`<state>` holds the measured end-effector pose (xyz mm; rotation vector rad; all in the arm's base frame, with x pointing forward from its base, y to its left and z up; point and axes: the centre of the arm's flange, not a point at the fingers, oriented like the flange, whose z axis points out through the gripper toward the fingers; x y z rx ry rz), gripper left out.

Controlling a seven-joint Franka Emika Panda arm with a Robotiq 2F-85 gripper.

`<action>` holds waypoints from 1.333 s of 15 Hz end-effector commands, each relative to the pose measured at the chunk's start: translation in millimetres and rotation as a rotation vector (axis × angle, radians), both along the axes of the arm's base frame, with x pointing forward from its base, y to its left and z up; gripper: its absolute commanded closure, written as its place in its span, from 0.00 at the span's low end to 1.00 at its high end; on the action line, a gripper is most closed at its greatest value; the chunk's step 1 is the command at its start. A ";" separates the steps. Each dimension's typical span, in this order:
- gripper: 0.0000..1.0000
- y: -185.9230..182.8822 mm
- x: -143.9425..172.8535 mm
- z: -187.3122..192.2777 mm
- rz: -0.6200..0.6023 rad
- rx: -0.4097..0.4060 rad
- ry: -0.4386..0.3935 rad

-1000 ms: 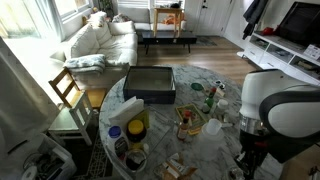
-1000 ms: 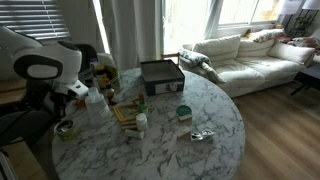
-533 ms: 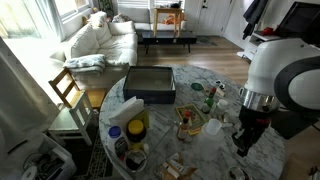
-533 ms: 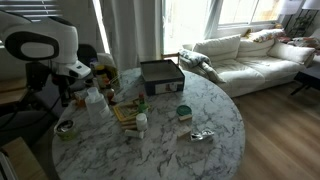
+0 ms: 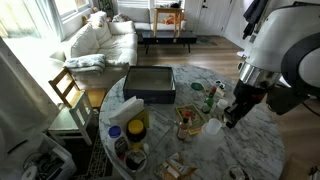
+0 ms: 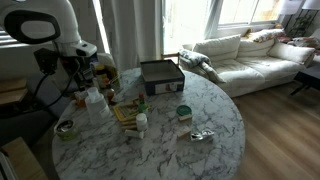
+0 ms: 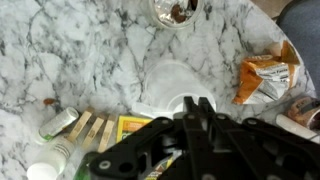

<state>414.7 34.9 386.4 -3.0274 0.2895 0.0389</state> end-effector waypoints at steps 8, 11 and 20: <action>0.98 -0.9 36.4 -23.4 0.036 -0.016 -0.113; 0.98 0.1 37.7 -24.5 0.043 -0.011 -0.110; 0.98 4.6 35.9 -17.9 0.045 -0.002 -0.092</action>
